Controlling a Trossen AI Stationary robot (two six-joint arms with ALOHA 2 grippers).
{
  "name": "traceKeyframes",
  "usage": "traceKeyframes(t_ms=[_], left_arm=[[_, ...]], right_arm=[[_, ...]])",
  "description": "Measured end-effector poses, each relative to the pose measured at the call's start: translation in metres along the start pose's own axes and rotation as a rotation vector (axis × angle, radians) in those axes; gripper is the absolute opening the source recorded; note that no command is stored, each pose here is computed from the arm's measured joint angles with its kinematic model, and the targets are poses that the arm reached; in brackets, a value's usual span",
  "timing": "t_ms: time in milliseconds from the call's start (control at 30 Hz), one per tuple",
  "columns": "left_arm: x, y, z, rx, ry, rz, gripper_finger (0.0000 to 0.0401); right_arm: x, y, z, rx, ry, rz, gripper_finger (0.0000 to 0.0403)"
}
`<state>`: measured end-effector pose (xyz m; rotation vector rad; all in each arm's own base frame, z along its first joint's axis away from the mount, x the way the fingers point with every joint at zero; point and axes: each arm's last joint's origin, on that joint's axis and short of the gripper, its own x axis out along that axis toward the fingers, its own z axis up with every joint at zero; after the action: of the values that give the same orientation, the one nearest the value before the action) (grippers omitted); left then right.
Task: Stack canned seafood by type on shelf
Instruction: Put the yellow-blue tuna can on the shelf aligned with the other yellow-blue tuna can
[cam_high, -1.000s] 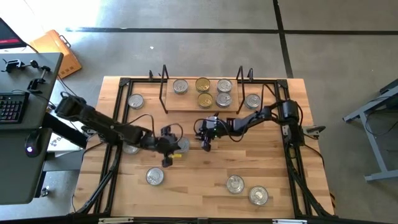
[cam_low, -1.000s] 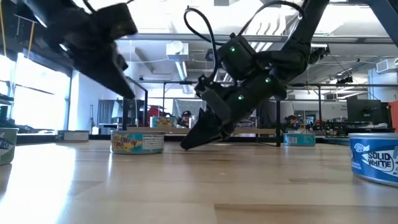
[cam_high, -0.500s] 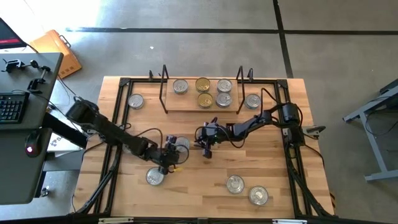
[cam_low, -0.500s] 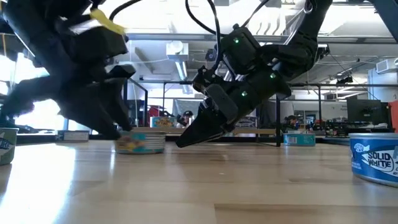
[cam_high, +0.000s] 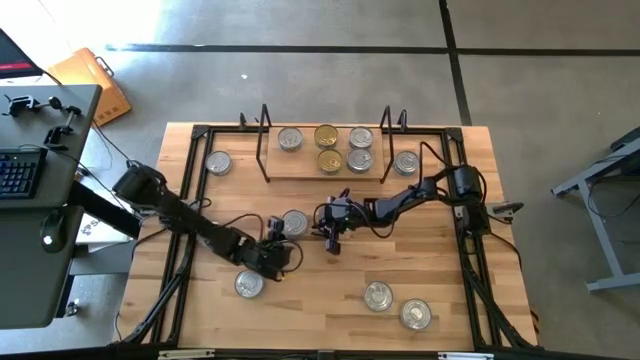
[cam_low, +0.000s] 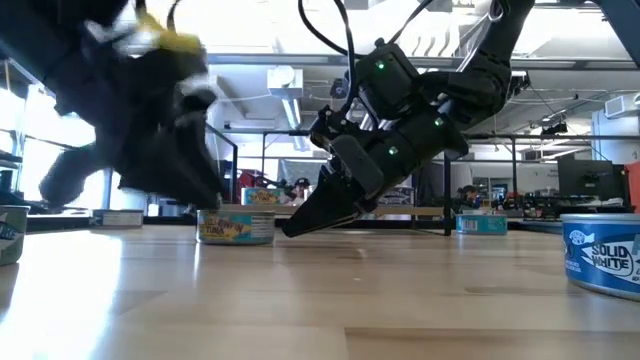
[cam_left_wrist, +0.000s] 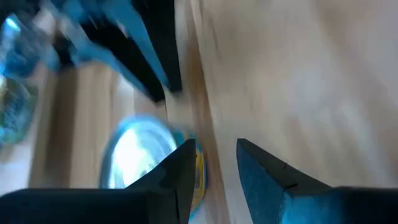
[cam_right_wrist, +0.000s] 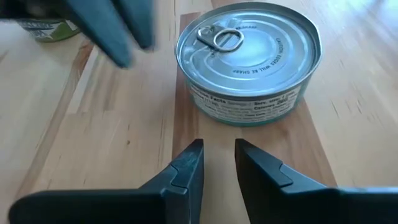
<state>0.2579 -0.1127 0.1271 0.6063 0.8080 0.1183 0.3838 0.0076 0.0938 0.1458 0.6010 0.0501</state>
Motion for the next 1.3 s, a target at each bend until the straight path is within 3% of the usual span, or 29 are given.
traceKeyframes(t_ms=[200,433,567,833,1100,1300], left_arm=[[-0.003,0.008,0.001,0.003,0.007,0.036,0.0125],[0.019,0.013,-0.011,0.033,0.106,0.063,0.0143],[0.028,0.014,-0.016,0.021,0.14,0.087,0.0119],[0.03,0.009,-0.018,0.038,0.155,0.101,0.001],[0.012,0.009,-0.006,0.056,0.113,0.12,0.0002],[-0.002,0.03,0.017,0.025,0.064,0.191,0.0]], right_arm=[[0.0,0.0,0.0,0.0,-0.002,0.0,0.0083],[0.0,0.0,0.0,-0.001,-0.002,0.0,0.0083],[0.0,0.0,0.0,-0.001,-0.002,0.0,0.0083],[0.0,0.0,0.0,-0.001,-0.002,0.0,0.0083],[0.0,0.0,0.0,-0.001,-0.002,0.0,0.0083],[0.0,0.0,0.0,-0.001,-0.002,0.0,0.0083]])
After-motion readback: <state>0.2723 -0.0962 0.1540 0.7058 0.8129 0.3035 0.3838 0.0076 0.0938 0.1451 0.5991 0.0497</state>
